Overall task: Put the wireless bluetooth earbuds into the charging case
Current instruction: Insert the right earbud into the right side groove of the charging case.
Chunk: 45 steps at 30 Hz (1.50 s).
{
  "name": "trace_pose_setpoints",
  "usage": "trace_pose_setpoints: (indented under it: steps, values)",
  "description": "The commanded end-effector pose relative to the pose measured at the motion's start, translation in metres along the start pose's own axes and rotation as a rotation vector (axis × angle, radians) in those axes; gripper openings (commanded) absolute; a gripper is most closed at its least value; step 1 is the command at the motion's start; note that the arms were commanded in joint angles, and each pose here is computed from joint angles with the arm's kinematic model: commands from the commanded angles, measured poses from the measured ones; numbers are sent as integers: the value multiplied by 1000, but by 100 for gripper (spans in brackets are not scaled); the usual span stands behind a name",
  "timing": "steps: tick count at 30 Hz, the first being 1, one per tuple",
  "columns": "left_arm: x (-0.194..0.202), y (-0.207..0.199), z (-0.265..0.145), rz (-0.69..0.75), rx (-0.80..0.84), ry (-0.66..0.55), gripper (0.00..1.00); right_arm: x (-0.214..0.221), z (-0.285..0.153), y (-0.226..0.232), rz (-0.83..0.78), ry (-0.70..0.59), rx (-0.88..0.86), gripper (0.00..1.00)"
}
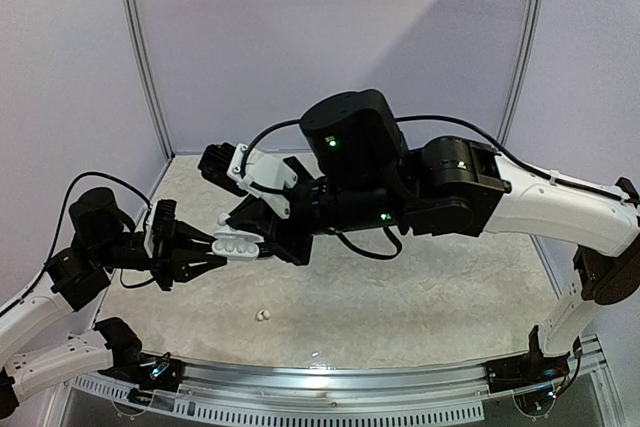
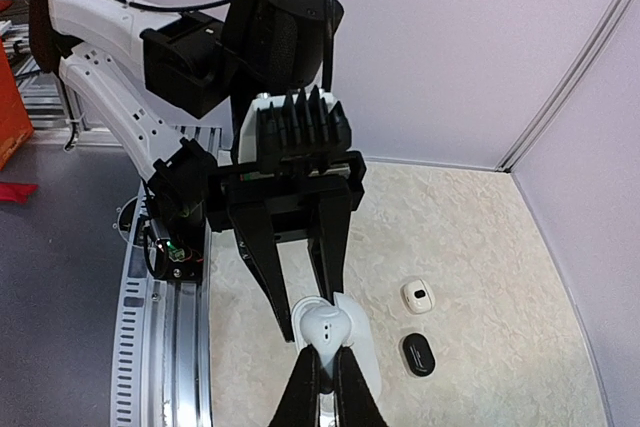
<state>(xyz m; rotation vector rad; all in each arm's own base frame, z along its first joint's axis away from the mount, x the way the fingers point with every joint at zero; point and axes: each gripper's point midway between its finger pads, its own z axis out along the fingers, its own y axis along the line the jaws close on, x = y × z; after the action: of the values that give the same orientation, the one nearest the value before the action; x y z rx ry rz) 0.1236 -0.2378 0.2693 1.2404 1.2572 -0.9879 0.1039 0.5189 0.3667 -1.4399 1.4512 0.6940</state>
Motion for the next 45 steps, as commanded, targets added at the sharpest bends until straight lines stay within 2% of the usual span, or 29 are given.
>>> trace_pose_setpoints:
  steps: [1, 9, 23, 31, 41, 45]
  values:
    - [-1, -1, 1, -29, 2, -9, 0, 7, -6, 8, 24, 15, -38, 0]
    - [-14, -4, 1, -71, 24, -75, 0, 32, 0, 10, 18, 109, -42, 0]
    - [-17, -10, 1, -33, 62, -80, 0, 56, 13, 3, -18, 200, -29, 0]
    - [-18, -12, 1, -24, 74, -81, 0, 53, 17, -8, -28, 197, -5, 0]
    - [-19, -12, 1, -7, 76, -85, 0, 69, 22, -3, -96, 288, -47, 0]
    - [-20, -12, 1, -6, 73, -88, 0, 73, 24, -3, -123, 307, -47, 7]
